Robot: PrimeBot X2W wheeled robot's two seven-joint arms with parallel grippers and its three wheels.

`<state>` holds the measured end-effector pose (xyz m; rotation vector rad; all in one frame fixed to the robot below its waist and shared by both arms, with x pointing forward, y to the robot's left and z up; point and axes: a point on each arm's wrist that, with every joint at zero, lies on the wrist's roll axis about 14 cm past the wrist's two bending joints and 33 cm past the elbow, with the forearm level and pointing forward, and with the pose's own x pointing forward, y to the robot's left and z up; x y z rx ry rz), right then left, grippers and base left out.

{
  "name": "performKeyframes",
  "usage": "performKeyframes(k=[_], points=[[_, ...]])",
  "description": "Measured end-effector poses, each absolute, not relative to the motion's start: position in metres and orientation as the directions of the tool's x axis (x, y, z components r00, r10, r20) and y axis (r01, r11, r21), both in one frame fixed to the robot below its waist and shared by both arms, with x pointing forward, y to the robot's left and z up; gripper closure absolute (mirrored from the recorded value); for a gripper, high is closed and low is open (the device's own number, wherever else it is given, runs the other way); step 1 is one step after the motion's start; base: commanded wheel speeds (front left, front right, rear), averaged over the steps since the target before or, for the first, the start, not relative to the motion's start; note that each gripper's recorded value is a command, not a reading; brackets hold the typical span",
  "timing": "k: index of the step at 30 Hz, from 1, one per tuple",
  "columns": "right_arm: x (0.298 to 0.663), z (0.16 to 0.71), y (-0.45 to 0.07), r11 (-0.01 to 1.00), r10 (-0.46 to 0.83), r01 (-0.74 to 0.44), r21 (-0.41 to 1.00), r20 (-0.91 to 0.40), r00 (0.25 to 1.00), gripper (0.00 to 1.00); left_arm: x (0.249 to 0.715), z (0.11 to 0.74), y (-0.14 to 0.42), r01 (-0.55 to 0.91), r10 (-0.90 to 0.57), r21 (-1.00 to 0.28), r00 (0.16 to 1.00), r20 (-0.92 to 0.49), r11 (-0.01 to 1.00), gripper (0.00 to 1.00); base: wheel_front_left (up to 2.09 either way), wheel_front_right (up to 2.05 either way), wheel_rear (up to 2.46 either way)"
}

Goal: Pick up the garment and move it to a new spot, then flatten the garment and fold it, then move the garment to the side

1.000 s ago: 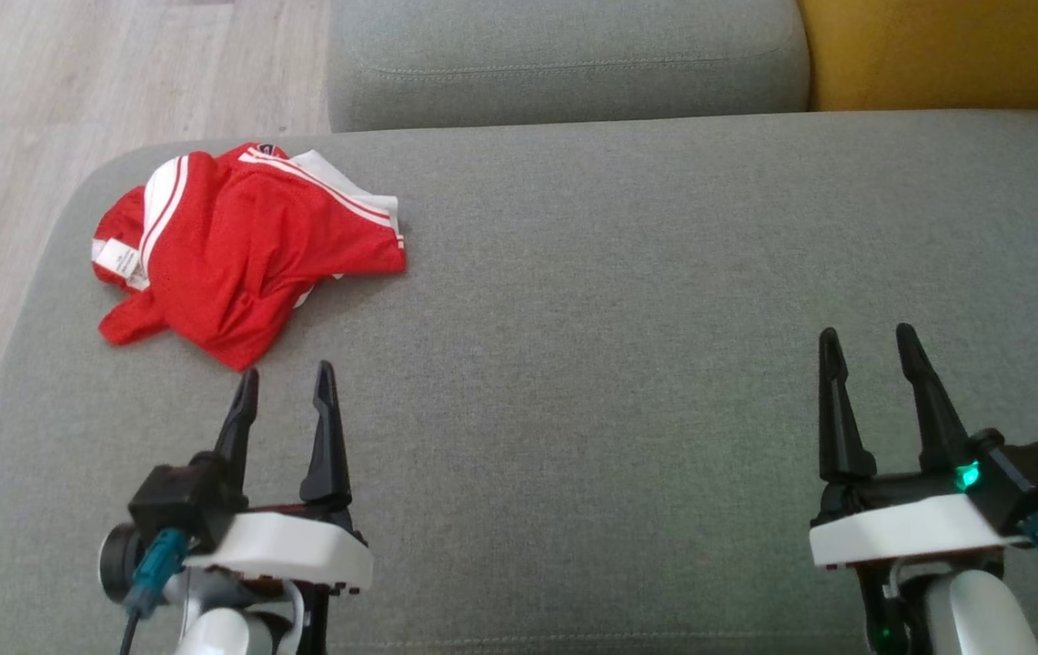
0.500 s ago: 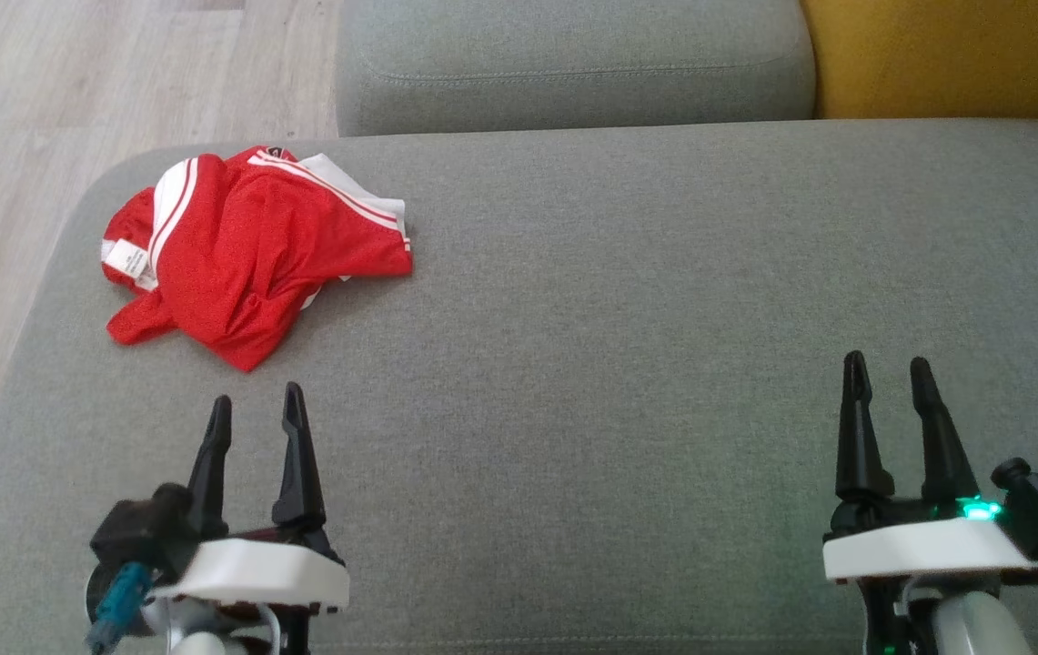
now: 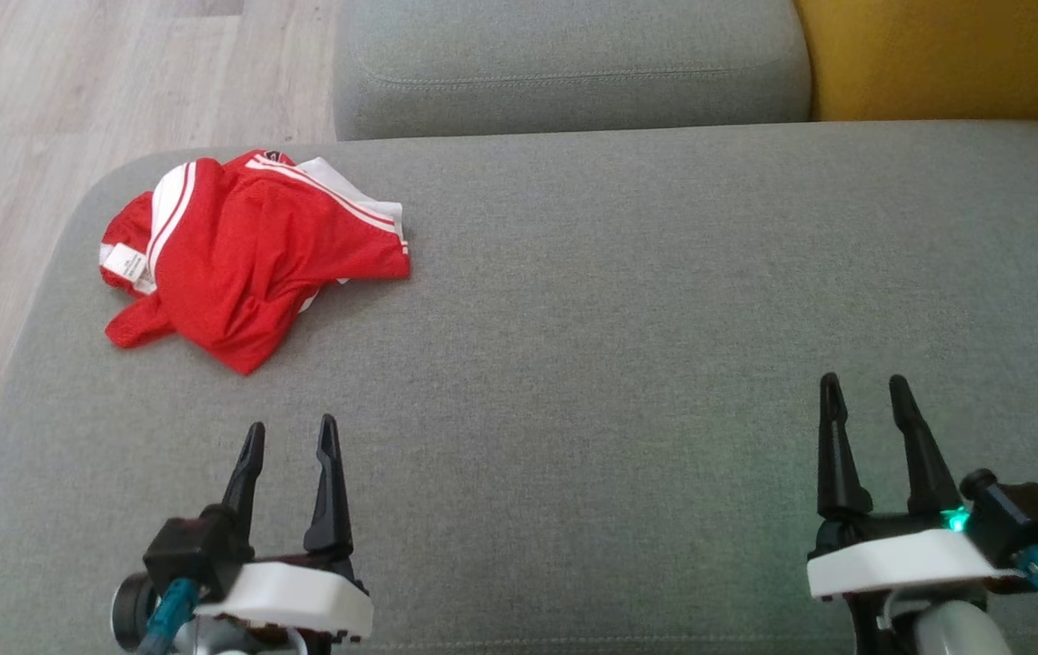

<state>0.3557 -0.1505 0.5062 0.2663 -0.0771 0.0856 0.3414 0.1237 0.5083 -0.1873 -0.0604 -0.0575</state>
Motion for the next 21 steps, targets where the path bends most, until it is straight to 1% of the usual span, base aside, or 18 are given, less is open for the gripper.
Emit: performKeyframes(k=[8, 21], points=[[0.3549, 0.5007, -0.1504, 0.974, 0.083, -0.096, 0.205, 0.068, 0.994, 0.0, 0.3408, 0.4981, 0.1215, 0.063, -0.058, -0.195, 0.998, 0.032, 0.979, 0.0, 0.0, 0.0, 0.0], [0.3581, 0.5, -0.1455, 0.972, 0.099, -0.11, 0.205, 0.066, 0.993, 0.0, 0.3385, 0.4987, 0.1271, 0.045, -0.039, -0.196, 0.999, 0.034, 0.98, 0.0, 0.0, 0.0, 0.0]])
